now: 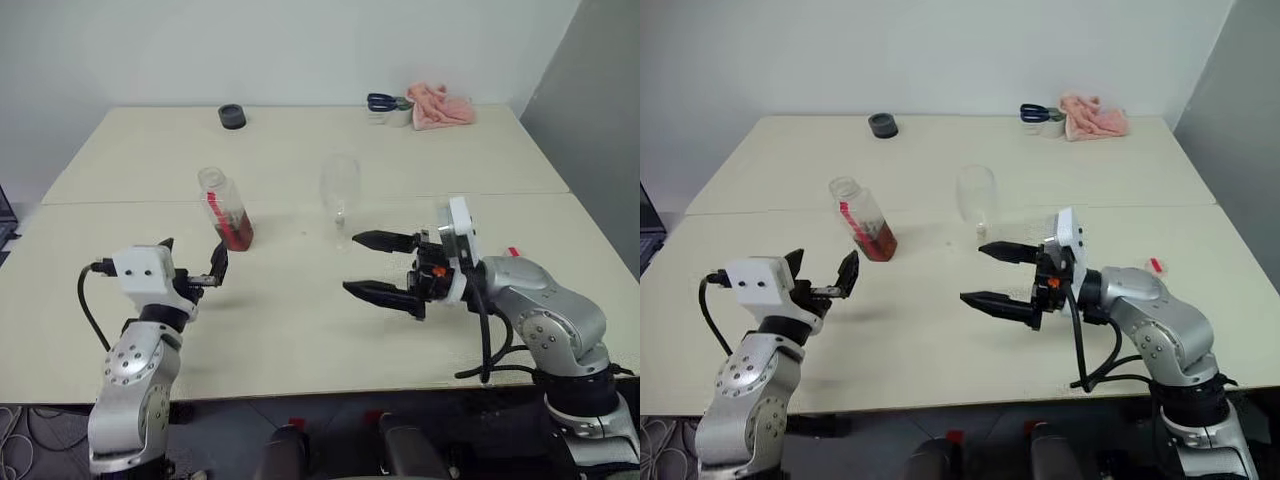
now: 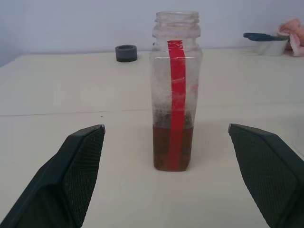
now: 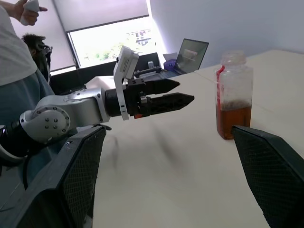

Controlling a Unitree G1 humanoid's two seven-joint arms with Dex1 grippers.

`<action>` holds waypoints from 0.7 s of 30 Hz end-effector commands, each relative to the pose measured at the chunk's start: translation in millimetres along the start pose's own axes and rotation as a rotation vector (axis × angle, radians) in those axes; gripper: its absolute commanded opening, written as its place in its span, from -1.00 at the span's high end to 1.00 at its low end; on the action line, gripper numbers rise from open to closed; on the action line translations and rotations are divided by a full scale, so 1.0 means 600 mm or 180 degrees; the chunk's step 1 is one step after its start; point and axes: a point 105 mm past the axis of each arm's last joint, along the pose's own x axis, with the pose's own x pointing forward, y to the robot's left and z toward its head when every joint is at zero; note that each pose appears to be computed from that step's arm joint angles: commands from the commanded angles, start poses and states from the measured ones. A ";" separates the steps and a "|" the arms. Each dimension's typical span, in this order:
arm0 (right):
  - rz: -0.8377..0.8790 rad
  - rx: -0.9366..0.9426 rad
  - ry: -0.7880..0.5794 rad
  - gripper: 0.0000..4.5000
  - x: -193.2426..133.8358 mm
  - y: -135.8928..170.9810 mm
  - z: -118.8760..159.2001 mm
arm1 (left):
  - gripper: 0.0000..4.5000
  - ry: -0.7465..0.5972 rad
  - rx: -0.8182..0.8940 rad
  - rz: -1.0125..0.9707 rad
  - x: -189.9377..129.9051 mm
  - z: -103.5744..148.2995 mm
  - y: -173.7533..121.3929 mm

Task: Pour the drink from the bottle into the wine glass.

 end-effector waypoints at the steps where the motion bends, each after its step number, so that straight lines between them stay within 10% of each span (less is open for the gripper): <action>1: -0.0023 -0.0072 -0.0144 -0.98 0.008 0.005 0.022 | -1.00 -0.0171 0.0081 -0.0023 0.010 0.022 0.013; 21: -0.0129 0.0008 -0.0248 -0.98 0.008 0.019 0.029 | -1.00 -0.0073 0.0012 -0.0672 0.090 0.006 -0.008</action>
